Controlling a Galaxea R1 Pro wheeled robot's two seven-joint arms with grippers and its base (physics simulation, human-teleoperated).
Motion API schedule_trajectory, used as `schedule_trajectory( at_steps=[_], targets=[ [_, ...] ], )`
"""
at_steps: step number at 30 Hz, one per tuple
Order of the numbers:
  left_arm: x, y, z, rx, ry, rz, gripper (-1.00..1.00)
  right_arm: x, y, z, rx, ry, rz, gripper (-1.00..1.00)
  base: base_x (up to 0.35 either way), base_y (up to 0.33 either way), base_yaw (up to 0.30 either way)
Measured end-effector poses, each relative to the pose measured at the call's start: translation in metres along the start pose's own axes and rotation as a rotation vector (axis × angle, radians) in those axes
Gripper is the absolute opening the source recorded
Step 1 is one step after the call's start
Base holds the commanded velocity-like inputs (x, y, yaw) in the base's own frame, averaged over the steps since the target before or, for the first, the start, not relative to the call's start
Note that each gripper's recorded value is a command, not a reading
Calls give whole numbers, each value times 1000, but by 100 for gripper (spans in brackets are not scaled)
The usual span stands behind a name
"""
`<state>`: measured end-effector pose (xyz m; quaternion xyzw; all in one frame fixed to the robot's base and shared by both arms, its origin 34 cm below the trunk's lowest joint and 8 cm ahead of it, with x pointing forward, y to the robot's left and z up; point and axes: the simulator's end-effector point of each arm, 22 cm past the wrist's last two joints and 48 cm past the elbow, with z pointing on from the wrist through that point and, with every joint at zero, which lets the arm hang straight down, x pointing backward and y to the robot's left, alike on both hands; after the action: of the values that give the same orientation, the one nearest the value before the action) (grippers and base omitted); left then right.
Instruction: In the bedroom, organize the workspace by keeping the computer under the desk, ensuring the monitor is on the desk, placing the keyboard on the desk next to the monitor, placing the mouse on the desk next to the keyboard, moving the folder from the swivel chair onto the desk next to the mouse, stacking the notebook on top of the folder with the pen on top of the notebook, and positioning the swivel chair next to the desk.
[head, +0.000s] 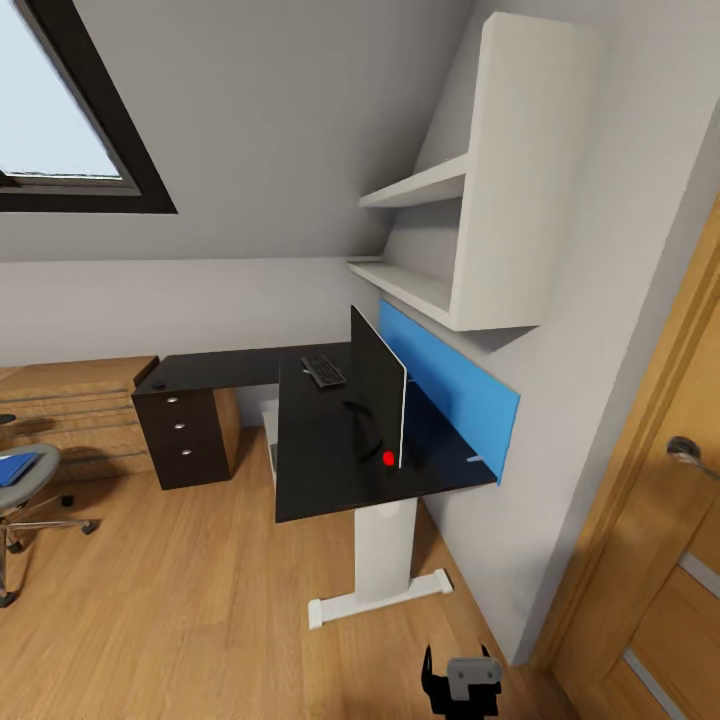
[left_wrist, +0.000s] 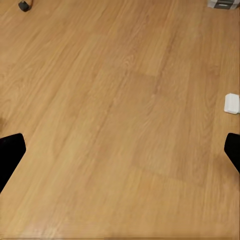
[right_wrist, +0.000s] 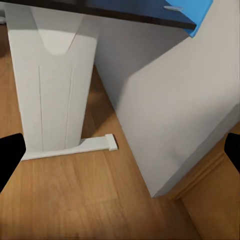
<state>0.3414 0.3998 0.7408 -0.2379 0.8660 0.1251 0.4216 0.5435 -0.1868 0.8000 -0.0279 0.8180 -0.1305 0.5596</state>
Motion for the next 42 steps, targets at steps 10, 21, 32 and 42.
schedule_trajectory(
  at_steps=[10,21,32,42],
  targets=[
    [10,2,-2,-1,19,7,100,3,-2,0,3,8,8,100,0,0,151],
    [72,18,-9,-47,195,37,100,17,4,-1,-19,68,85,100,0,0,175],
    [96,10,-3,-46,315,47,100,17,12,-2,-46,74,100,100,0,0,58],
    [104,9,-7,-39,330,57,100,18,12,-2,-45,76,101,100,0,0,254]
  ],
)
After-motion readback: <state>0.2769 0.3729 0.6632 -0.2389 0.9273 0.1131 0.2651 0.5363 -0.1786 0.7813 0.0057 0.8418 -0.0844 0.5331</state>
